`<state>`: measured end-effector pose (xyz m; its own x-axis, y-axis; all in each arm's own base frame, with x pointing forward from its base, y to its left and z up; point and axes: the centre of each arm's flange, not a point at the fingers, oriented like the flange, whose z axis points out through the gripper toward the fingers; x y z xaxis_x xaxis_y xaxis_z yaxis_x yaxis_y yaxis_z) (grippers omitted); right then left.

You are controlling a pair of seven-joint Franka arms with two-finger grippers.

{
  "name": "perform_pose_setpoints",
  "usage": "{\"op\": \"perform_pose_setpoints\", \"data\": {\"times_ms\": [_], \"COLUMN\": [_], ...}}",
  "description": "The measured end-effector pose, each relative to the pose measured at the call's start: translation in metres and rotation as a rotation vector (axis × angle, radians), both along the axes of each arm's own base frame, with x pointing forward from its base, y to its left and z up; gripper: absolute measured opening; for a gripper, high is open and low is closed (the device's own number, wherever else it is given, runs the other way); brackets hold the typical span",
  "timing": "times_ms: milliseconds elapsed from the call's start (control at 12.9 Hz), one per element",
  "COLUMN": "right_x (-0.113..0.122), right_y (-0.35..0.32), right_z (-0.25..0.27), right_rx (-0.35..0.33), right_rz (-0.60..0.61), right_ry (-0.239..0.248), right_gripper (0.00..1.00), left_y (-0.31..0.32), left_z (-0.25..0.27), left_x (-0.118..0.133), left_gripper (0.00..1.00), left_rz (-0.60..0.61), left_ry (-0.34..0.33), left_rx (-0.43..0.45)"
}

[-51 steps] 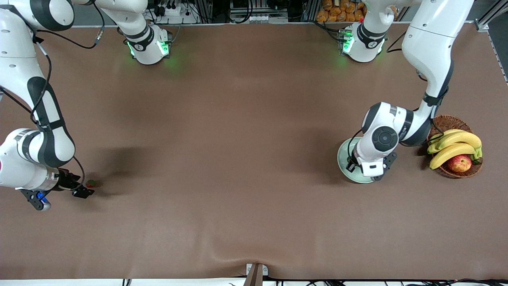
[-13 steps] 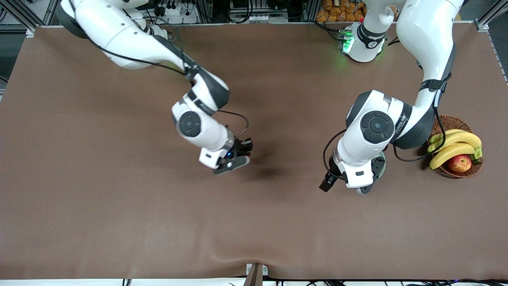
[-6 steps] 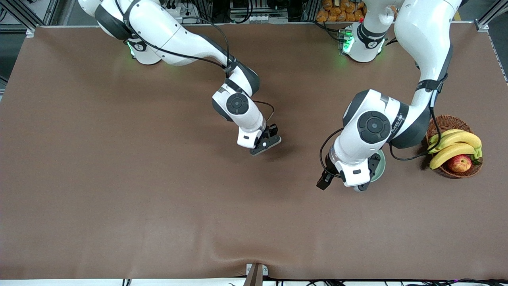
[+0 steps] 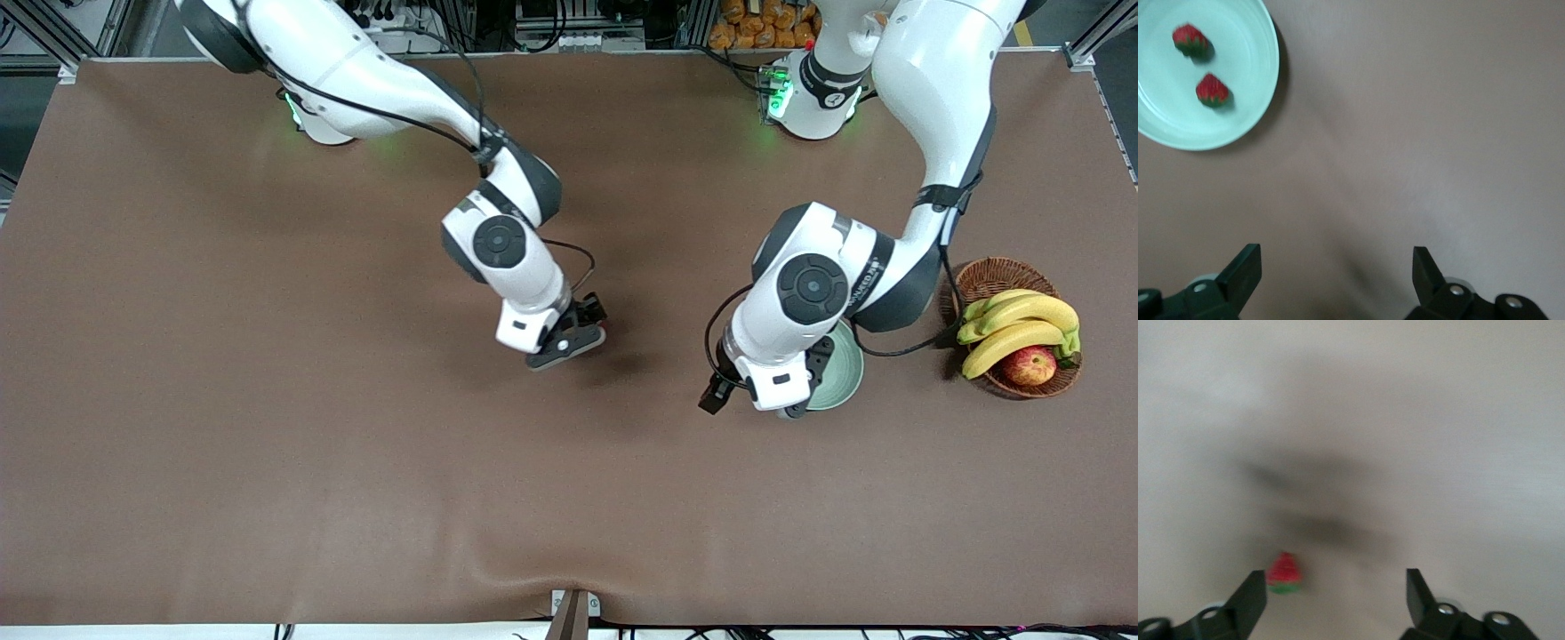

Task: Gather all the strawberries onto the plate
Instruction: 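Carry the strawberry toward the plate and release it mid-table, then grasp the strawberry with the left gripper while the right gripper returns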

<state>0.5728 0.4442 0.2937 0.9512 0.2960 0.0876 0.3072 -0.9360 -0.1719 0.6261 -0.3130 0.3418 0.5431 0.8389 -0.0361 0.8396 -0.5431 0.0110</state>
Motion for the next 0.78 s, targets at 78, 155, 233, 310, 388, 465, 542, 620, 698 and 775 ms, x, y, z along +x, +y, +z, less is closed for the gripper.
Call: {"op": "perform_pose_setpoints", "data": {"times_ms": [78,155,233,310,388,465,542,620,698,775], "right_x": [0.022,0.04,0.056,0.071,0.082,0.09,0.094,0.092,0.087,0.078], "right_y": [-0.042,-0.083,-0.127,-0.174,-0.219,-0.262,-0.299,-0.332,-0.36,-0.385], "right_z": [0.035,0.062,0.082,0.099,0.113,0.126,0.141,0.157,0.174,0.194], "right_rx": [-0.03,-0.059,-0.092,-0.125,-0.154,-0.176,-0.194,-0.208,-0.218,-0.226], "right_rz": [-0.039,-0.067,-0.083,-0.099,-0.118,-0.143,-0.171,-0.199,-0.224,-0.246], "right_ry": [0.007,0.008,0.006,0.001,-0.004,-0.012,-0.012,-0.003,0.009,0.025], "right_gripper": [1.0,1.0,1.0,1.0,1.0,1.0,1.0,1.0,1.0,1.0], "left_y": [-0.019,-0.038,-0.06,-0.085,-0.109,-0.131,-0.149,-0.161,-0.169,-0.175], "left_z": [-0.005,-0.011,-0.018,-0.026,-0.035,-0.047,-0.06,-0.076,-0.091,-0.106], "left_x": [-0.011,-0.022,-0.036,-0.052,-0.07,-0.088,-0.105,-0.117,-0.125,-0.13], "left_gripper": [1.0,1.0,1.0,1.0,1.0,1.0,1.0,1.0,1.0,1.0], "left_rz": [-0.018,-0.026,-0.028,-0.047,-0.085,-0.138,-0.192,-0.246,-0.288,-0.318], "left_ry": [0.01,0.019,0.031,0.041,0.046,0.04,0.026,0.008,-0.003,-0.009], "left_rx": [0.002,0.005,0.009,0.015,0.031,0.061,0.101,0.144,0.174,0.183]}}
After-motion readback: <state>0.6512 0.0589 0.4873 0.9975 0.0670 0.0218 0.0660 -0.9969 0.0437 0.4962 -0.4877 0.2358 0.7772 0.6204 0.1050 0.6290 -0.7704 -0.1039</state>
